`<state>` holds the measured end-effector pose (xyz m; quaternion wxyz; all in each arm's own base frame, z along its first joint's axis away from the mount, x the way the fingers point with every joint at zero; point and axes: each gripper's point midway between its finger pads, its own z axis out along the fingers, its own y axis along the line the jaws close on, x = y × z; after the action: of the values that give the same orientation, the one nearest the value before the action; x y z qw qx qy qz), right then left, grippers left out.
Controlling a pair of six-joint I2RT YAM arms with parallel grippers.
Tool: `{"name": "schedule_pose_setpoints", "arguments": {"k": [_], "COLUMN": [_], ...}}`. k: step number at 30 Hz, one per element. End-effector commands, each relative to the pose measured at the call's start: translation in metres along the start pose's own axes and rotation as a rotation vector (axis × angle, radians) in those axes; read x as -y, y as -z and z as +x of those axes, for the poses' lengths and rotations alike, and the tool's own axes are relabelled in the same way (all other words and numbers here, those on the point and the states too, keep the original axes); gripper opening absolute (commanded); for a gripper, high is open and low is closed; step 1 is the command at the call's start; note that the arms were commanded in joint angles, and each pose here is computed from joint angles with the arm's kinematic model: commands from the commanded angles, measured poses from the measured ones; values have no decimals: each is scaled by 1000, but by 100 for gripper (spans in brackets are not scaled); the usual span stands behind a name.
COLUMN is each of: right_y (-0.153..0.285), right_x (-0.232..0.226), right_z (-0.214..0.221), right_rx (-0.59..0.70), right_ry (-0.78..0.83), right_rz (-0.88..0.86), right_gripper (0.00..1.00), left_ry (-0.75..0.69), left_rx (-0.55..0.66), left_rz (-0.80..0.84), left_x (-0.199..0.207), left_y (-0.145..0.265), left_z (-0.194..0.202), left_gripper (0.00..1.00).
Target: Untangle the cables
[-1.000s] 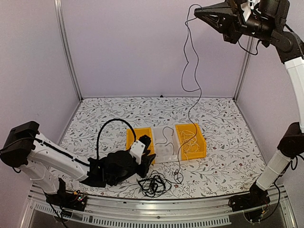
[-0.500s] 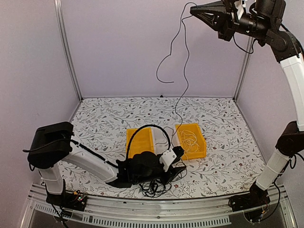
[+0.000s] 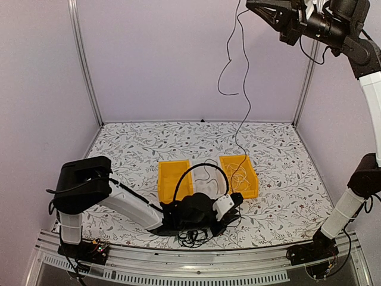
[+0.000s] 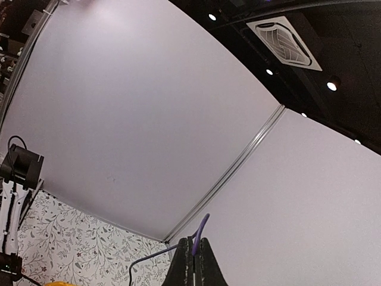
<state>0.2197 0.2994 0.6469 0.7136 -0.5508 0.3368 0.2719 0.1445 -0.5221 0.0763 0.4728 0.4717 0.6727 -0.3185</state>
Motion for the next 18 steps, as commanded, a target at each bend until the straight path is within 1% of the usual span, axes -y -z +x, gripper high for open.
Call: {"name": "schedule_pose_setpoints", "arguments": {"k": [1,3,9,12,15,18], "right_y": [14,16,19,19,20,16], "right_x": [18,21,33,40,50,53], "right_z": [-21,-23,-23,-19,-13,1], "right_rx": [12,10,-3,-21,-50,-81], "right_ry": [83,91,117,131,151,147], "right_rz": [106,126,182,221,273,283], "right_gripper": [0,0,0,0,0,0], "left_ry": [-32,-46,-71,-69,-53,-25], "left_rx": [-100,-139,-232,-235,-230,-179], "left_rz": [43,50,44,8,-79,-180], "left_x": [6,7,4,-3,-20,-39], "left_y": [-1,2,19,36,59,82], "left_z": [24,32,49,49,52,47], "left_gripper": [14,13,1,0,0,0]}}
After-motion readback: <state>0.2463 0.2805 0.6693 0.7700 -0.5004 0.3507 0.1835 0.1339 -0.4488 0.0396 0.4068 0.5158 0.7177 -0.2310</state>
